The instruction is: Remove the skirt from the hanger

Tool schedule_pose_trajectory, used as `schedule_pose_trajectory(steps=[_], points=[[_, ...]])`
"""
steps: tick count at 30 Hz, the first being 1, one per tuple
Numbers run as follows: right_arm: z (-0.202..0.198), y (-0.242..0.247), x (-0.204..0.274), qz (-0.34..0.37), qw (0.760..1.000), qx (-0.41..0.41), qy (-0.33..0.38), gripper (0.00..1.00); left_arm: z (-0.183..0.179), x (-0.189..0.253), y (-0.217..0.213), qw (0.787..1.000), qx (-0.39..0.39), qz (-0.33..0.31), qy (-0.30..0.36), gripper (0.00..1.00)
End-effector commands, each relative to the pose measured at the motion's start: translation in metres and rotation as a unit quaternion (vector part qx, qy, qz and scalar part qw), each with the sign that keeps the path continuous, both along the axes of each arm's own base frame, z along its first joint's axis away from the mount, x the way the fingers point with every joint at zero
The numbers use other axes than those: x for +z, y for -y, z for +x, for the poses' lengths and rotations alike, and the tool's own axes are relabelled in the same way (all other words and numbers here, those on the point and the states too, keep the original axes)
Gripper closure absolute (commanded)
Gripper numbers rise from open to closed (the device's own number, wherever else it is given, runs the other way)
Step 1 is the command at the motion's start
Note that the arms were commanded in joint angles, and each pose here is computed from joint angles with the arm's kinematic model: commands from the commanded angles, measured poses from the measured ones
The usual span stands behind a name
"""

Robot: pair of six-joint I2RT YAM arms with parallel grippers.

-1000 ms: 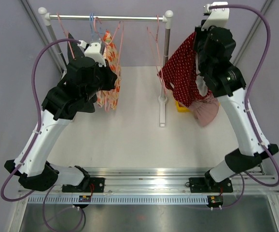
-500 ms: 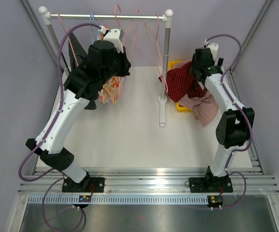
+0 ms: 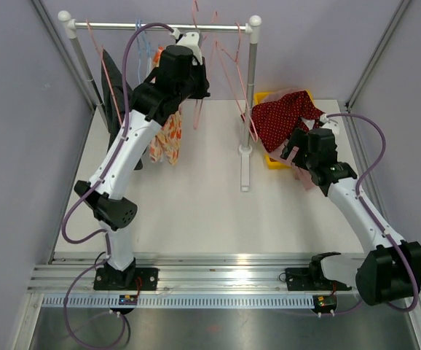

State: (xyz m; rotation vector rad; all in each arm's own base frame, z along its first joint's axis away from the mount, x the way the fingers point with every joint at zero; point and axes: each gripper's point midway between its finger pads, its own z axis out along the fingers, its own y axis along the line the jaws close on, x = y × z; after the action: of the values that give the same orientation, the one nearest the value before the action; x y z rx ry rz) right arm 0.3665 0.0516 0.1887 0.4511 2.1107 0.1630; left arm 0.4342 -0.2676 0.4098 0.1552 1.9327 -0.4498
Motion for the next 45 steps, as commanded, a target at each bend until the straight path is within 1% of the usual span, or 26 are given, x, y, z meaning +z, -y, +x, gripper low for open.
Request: schedule_pose_trajectory(steps=[1, 5, 7, 9, 10, 11, 12, 13, 15, 16, 18, 19, 20, 23, 30, 35, 45], points=[[-0.007, -0.029, 0.005, 0.047, 0.998, 0.047, 0.023, 0.01, 0.011, 0.026, 0.011, 0.998, -0.02, -0.042, 0.036, 1.0], [-0.021, -0.024, 0.004, 0.033, 0.998, 0.049, 0.015, 0.01, 0.014, 0.015, 0.02, 0.998, -0.032, -0.051, 0.016, 1.0], [-0.025, -0.022, 0.009, 0.032, 0.998, 0.048, 0.023, 0.01, 0.009, 0.01, 0.022, 0.998, -0.039, -0.057, 0.001, 1.0], [-0.028, -0.022, 0.014, 0.034, 0.998, 0.049, 0.028, 0.01, -0.003, 0.015, 0.024, 0.997, -0.047, -0.066, -0.002, 1.0], [-0.029, -0.023, 0.016, 0.037, 0.998, 0.051, 0.03, 0.01, -0.007, 0.007, 0.024, 0.997, -0.048, -0.062, -0.011, 0.96], [-0.031, -0.023, 0.016, 0.038, 0.998, 0.051, 0.027, 0.01, -0.014, 0.009, 0.024, 0.997, -0.053, -0.061, -0.012, 0.89], [-0.033, -0.024, 0.018, 0.04, 0.997, 0.053, 0.029, 0.01, -0.023, 0.018, 0.019, 0.997, -0.054, -0.063, -0.008, 0.79], [-0.035, -0.023, 0.018, 0.042, 0.997, 0.052, 0.028, 0.01, -0.029, 0.022, 0.015, 0.997, -0.052, -0.062, -0.007, 0.61], [-0.042, -0.022, 0.022, 0.043, 0.997, 0.053, 0.031, 0.0, -0.04, 0.024, 0.005, 0.998, -0.046, -0.052, -0.011, 0.38], [-0.044, -0.022, 0.023, 0.045, 0.997, 0.053, 0.032, 0.01, -0.052, 0.038, -0.006, 0.998, -0.041, -0.055, 0.001, 0.25], [-0.053, -0.02, 0.027, 0.045, 0.997, 0.053, 0.036, 0.01, -0.063, 0.044, -0.023, 0.999, -0.024, -0.042, 0.008, 0.18], [-0.056, -0.02, 0.028, 0.045, 0.997, 0.054, 0.037, 0.01, -0.066, 0.047, -0.031, 0.999, -0.014, -0.038, 0.012, 0.17], [-0.06, -0.019, 0.026, 0.045, 0.997, 0.053, 0.033, 0.0, -0.078, 0.058, -0.043, 0.999, -0.008, -0.035, 0.027, 0.15], [-0.071, -0.015, 0.03, 0.042, 0.997, 0.054, 0.035, 0.0, -0.091, 0.065, -0.069, 0.999, 0.022, -0.014, 0.039, 0.13], [-0.095, -0.006, 0.035, 0.031, 0.997, 0.051, 0.039, 0.0, -0.098, 0.066, -0.112, 0.996, 0.076, 0.021, 0.049, 0.12], [-0.102, -0.007, 0.038, 0.038, 0.997, 0.055, 0.039, 0.01, -0.088, 0.071, -0.134, 0.992, 0.103, 0.03, 0.059, 0.12], [-0.104, -0.005, 0.038, 0.029, 0.998, 0.054, 0.035, 0.01, -0.055, 0.062, -0.14, 0.993, 0.106, 0.031, 0.049, 0.12]])
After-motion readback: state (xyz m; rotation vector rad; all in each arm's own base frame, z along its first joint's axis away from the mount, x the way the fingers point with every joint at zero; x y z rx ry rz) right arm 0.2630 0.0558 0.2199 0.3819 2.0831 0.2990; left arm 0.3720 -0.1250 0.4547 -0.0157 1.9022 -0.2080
